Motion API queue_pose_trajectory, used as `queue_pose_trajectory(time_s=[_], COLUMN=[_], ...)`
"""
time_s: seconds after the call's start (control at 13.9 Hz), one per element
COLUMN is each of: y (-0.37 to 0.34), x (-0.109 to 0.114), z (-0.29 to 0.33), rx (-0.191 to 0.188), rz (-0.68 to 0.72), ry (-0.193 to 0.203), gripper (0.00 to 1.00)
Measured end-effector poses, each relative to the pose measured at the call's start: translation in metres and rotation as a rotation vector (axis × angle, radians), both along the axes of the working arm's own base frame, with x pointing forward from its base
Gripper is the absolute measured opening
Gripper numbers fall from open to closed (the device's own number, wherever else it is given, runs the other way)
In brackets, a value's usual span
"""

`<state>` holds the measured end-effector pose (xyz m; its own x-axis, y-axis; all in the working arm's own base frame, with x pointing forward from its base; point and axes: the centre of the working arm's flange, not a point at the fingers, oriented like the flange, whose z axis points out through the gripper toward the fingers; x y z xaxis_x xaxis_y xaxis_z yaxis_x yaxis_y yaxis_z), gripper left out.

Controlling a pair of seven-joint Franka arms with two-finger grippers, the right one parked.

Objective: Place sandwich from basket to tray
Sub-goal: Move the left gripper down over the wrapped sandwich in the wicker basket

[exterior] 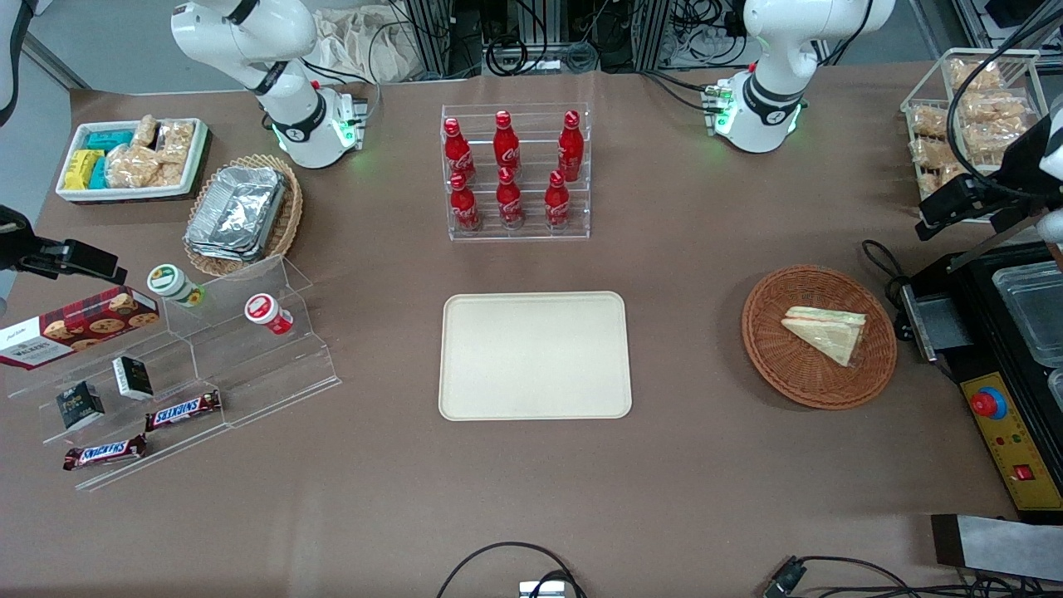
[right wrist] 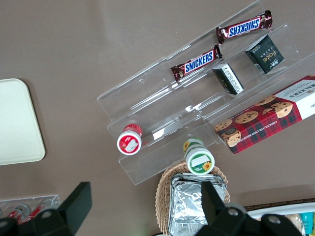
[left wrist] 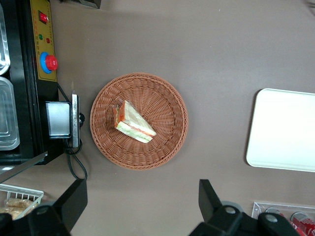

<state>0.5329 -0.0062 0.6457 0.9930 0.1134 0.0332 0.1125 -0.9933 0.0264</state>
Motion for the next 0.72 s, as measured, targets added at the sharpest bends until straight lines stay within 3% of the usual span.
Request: queue_pose_trajectory(time_s=[0.36, 0.72], y=[0.001, 0.008], x=[0.000, 0.005], z=[-0.006, -0.068], rx=[0.000, 0.002], rz=[0.008, 0.189], ry=[0.013, 0.116], gripper=[1.00, 1.00])
